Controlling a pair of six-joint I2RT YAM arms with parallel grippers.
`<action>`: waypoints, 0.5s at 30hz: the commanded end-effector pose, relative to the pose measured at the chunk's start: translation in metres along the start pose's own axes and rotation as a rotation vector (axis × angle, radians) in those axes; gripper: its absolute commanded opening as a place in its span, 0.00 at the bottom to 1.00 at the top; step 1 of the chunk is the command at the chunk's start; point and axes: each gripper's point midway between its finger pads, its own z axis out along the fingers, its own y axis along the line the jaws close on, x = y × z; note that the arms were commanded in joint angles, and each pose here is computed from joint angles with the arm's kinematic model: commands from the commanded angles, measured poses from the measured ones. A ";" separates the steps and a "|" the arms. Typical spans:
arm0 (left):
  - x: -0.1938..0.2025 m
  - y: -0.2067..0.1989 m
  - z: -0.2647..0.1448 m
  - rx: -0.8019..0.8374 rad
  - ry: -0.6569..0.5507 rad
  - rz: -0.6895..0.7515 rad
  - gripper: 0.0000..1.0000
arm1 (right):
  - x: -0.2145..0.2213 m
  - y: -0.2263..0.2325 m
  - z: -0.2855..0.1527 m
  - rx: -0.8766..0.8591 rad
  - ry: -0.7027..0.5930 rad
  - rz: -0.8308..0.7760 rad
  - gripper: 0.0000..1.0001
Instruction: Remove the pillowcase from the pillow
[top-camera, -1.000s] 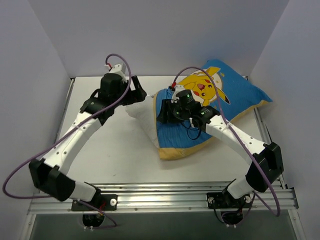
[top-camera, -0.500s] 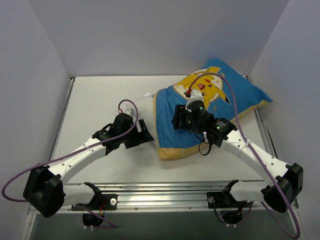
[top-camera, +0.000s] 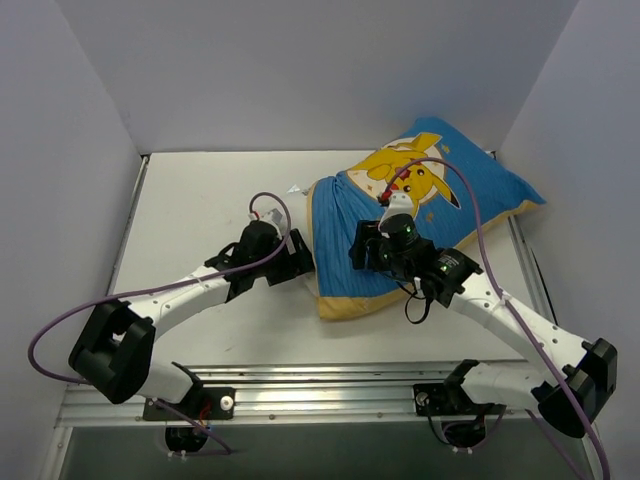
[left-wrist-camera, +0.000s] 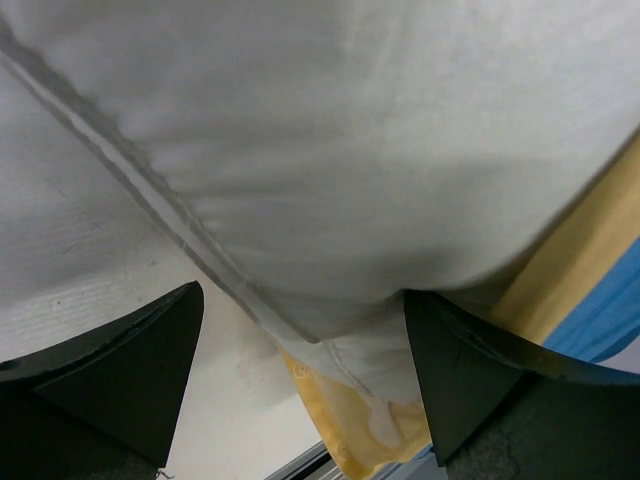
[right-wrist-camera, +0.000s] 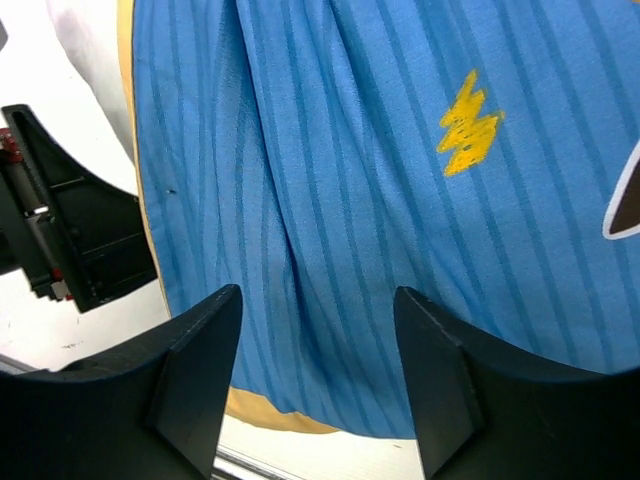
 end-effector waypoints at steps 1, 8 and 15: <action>-0.011 -0.034 0.005 0.118 -0.033 0.022 0.89 | -0.006 0.002 -0.006 0.000 -0.030 -0.010 0.59; -0.004 -0.054 0.009 0.170 -0.035 0.003 0.63 | 0.011 0.018 -0.014 0.050 0.006 -0.092 0.61; -0.008 -0.076 0.012 0.223 -0.056 -0.019 0.03 | 0.035 0.038 -0.022 0.134 0.014 -0.171 0.61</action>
